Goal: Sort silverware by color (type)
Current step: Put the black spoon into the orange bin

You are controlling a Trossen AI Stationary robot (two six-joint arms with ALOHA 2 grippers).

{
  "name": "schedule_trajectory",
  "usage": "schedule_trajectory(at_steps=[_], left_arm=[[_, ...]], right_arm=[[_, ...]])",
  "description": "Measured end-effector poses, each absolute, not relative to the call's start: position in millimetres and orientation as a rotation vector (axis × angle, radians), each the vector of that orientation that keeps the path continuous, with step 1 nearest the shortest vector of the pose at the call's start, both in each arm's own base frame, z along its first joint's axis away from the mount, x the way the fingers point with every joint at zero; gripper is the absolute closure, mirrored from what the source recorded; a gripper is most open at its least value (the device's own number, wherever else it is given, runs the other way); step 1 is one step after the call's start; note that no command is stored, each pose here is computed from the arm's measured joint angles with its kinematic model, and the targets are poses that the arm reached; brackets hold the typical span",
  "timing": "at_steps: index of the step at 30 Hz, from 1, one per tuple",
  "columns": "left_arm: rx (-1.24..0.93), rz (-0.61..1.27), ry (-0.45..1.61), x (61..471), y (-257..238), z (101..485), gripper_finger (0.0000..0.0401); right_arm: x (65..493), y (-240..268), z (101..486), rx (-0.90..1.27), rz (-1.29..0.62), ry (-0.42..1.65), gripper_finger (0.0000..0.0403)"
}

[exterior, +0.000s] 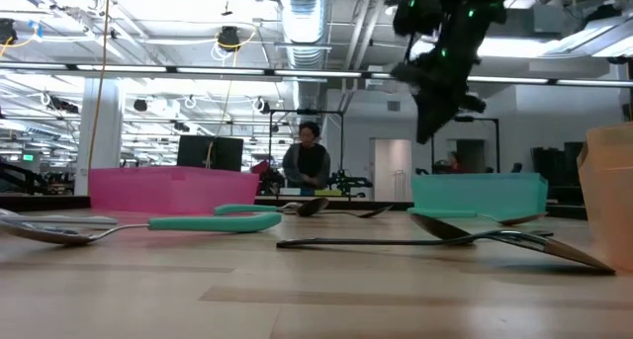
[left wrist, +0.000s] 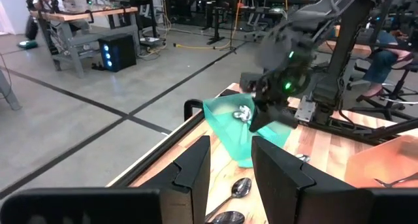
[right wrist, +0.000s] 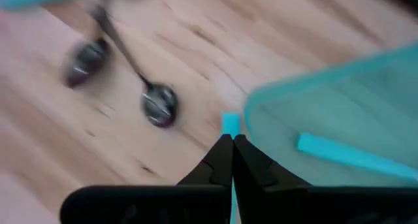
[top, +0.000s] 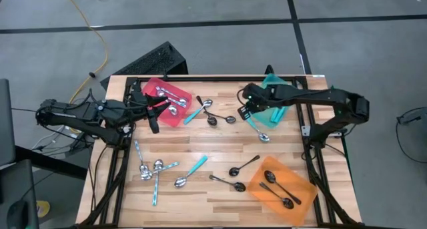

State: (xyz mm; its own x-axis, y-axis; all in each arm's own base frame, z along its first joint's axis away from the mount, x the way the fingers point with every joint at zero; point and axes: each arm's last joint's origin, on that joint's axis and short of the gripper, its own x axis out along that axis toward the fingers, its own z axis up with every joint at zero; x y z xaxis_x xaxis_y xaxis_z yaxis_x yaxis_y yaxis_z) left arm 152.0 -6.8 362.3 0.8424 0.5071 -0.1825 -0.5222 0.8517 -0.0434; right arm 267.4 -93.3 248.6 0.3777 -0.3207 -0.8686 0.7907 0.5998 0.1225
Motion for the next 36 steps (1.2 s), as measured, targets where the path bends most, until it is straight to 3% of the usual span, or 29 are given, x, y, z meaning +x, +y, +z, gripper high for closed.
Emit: schedule_trajectory(at_steps=[6, 12, 16, 21, 26, 36], left_arm=[[-0.092, 0.547, 0.186, 153.1, -7.0, 360.0, 0.0301], [-0.101, 0.558, 0.247, 160.4, -8.2, 351.3, 0.0301], [-0.129, 0.568, 0.273, 167.1, -9.4, 345.9, 0.0301], [-0.138, 0.567, 0.319, 172.5, -10.6, 339.3, 0.0301], [-0.178, 0.506, 0.335, 174.4, -12.5, 337.9, 0.0301], [-0.232, 0.435, 0.352, 174.1, -14.5, 337.2, 0.0301]], right_arm=[[276.8, -71.1, 278.4, 0.514, -0.548, 0.726, 0.0374], [295.4, -49.7, 271.9, 0.368, -0.452, 0.718, 0.0352], [310.0, -37.4, 256.4, 0.26, -0.399, 0.763, 0.0311], [330.0, -20.8, 234.8, 0.073, -0.28, 0.802, 0.0223], [346.5, -13.5, 216.8, -0.144, -0.275, 0.839, 0.0148], [387.9, -16.3, 198.4, -0.446, -0.196, 0.95, 0.0133]])
